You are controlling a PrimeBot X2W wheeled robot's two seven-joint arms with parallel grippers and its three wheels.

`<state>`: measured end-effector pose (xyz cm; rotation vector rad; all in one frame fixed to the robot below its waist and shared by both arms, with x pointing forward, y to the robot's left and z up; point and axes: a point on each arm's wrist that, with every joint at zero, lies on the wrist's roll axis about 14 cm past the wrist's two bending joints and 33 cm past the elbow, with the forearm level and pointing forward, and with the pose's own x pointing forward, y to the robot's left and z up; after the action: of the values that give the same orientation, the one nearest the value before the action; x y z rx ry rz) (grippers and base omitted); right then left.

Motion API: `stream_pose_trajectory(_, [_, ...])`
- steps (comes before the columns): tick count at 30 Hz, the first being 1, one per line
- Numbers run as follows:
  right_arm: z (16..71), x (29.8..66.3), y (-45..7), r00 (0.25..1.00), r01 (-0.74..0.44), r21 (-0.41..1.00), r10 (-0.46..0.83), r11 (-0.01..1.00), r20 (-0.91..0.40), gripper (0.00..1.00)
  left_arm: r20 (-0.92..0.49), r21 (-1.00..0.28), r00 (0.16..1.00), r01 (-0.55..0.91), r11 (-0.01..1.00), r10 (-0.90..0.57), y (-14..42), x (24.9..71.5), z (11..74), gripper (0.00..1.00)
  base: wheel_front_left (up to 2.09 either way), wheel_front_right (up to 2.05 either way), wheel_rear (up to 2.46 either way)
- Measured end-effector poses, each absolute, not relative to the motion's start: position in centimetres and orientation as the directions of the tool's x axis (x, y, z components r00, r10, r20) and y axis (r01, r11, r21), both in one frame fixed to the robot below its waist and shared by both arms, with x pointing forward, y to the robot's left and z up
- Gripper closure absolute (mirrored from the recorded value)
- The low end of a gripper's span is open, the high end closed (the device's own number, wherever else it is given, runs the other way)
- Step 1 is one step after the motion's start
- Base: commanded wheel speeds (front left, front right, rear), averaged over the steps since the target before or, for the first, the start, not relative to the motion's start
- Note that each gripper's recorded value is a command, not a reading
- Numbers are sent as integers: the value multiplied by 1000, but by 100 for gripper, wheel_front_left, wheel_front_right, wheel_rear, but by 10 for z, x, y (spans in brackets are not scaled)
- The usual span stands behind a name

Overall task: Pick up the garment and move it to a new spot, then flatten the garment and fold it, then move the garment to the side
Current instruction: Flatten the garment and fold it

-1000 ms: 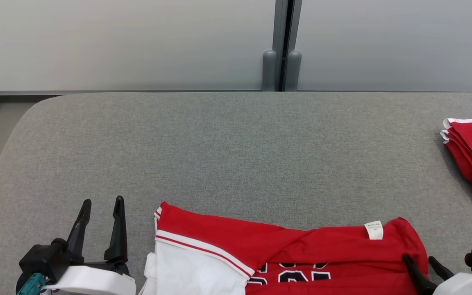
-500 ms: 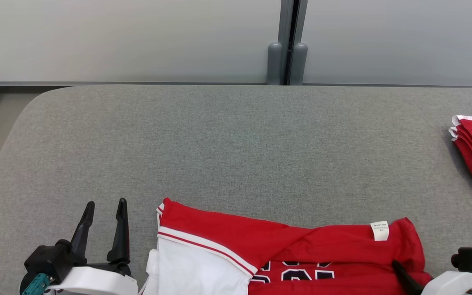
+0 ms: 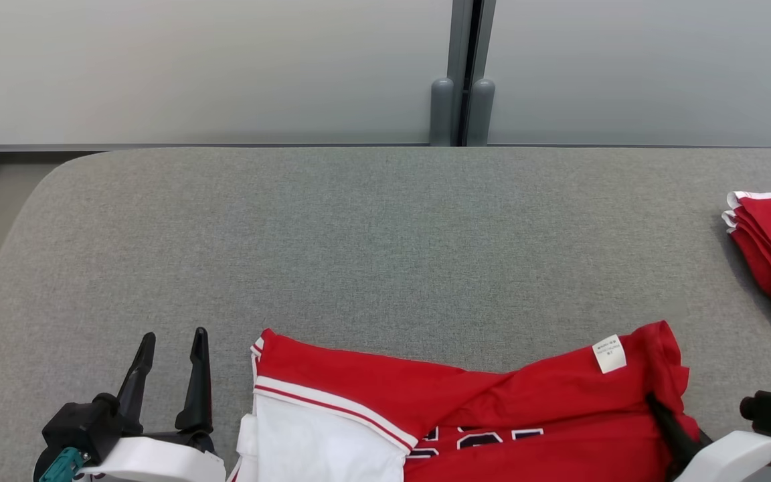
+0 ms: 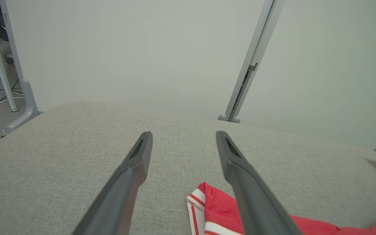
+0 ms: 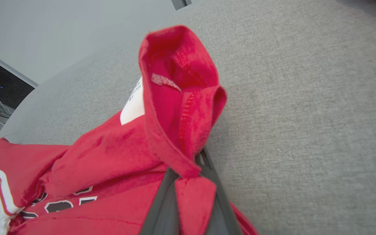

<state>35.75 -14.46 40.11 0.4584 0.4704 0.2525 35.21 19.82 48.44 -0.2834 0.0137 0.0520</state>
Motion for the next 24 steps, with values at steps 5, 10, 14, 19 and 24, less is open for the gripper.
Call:
stream_pose_trajectory(5, [411,367,-167,894,-108,453,286,885,-346,100,-9,-279,999,-44,959,44,196,354,488,0,0,0,0])
stream_pose_trajectory(10, [422,377,-198,919,-74,410,221,909,-325,100,11,-273,999,-37,961,41,196,355,494,0,0,0,0])
stream_pose_trajectory(14, [438,385,-223,940,-61,361,176,931,-294,100,19,-274,999,-36,961,43,196,352,496,0,0,0,0])
stream_pose_trajectory(19, [464,394,-218,951,-126,336,210,933,-226,100,19,-280,999,-40,959,47,196,347,496,0,0,0,0])
stream_pose_trajectory(24, [495,396,-182,941,-252,347,313,903,-131,100,24,-287,998,-45,957,54,196,343,497,0,0,0,0])
